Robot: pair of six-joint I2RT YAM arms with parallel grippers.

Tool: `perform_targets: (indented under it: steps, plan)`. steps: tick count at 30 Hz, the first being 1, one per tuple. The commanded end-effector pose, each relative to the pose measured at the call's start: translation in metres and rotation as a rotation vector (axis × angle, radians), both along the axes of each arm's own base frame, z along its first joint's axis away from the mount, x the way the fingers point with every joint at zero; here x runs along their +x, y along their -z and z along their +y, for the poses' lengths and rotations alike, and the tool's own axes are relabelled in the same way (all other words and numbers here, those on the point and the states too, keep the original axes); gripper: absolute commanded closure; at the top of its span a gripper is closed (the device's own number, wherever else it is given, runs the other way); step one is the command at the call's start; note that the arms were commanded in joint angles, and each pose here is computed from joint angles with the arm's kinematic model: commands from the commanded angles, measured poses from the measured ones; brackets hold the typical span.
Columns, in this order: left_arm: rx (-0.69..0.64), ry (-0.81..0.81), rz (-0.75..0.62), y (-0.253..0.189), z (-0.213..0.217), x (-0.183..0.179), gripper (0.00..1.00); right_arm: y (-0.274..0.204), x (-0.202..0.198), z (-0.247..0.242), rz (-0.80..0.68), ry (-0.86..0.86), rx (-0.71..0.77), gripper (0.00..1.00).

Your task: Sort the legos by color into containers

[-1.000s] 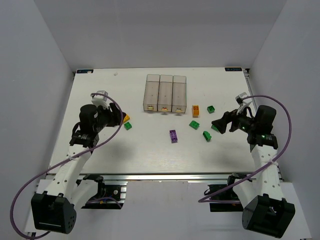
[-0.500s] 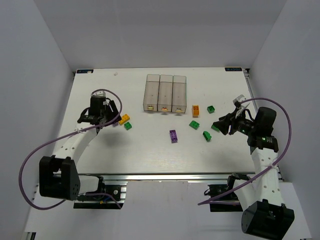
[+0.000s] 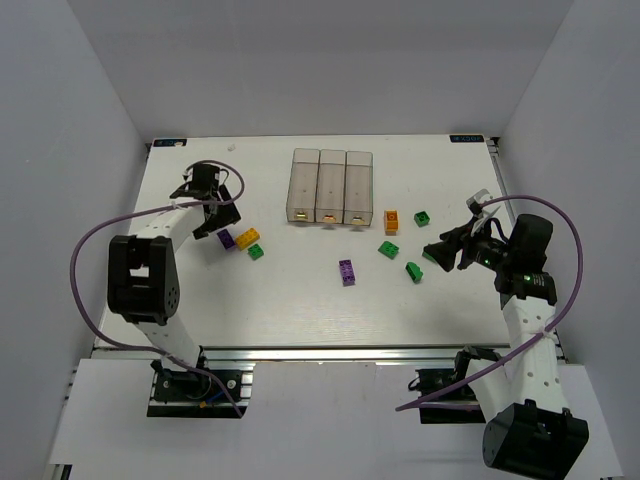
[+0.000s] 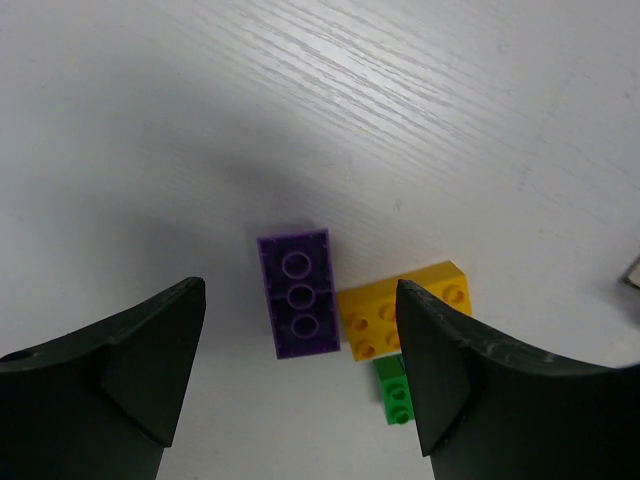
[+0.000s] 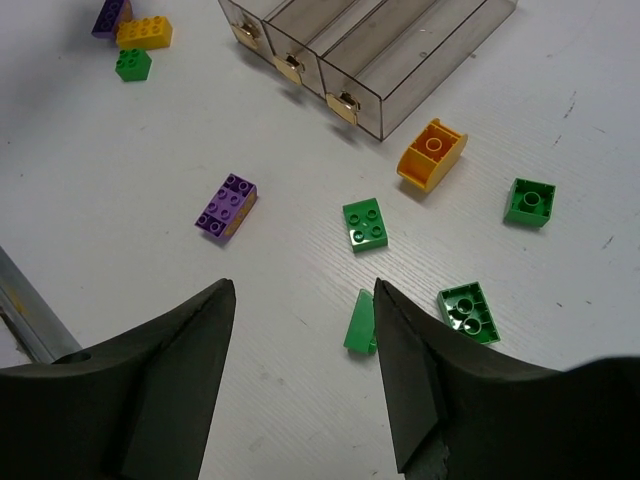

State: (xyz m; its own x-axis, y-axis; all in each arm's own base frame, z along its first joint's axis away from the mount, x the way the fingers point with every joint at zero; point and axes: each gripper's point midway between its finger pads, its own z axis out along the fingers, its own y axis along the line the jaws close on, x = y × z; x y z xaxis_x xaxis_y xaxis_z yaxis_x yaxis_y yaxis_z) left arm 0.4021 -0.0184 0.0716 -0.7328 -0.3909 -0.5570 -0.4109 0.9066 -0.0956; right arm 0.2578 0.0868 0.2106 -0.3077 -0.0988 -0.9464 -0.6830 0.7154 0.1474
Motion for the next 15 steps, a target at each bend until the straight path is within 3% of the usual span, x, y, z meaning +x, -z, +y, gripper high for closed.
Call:
perform_targets:
  steps: [1, 15]
  plan:
    - [0.029, -0.044, -0.007, -0.013, 0.014, 0.008, 0.14, -0.013, 0.001, 0.003, -0.03, -0.012, 0.007, 0.36]
    - [-0.065, -0.022, 0.08, 0.035, 0.006, 0.01, 0.22, -0.011, 0.003, 0.002, -0.02, 0.005, 0.007, 0.36]
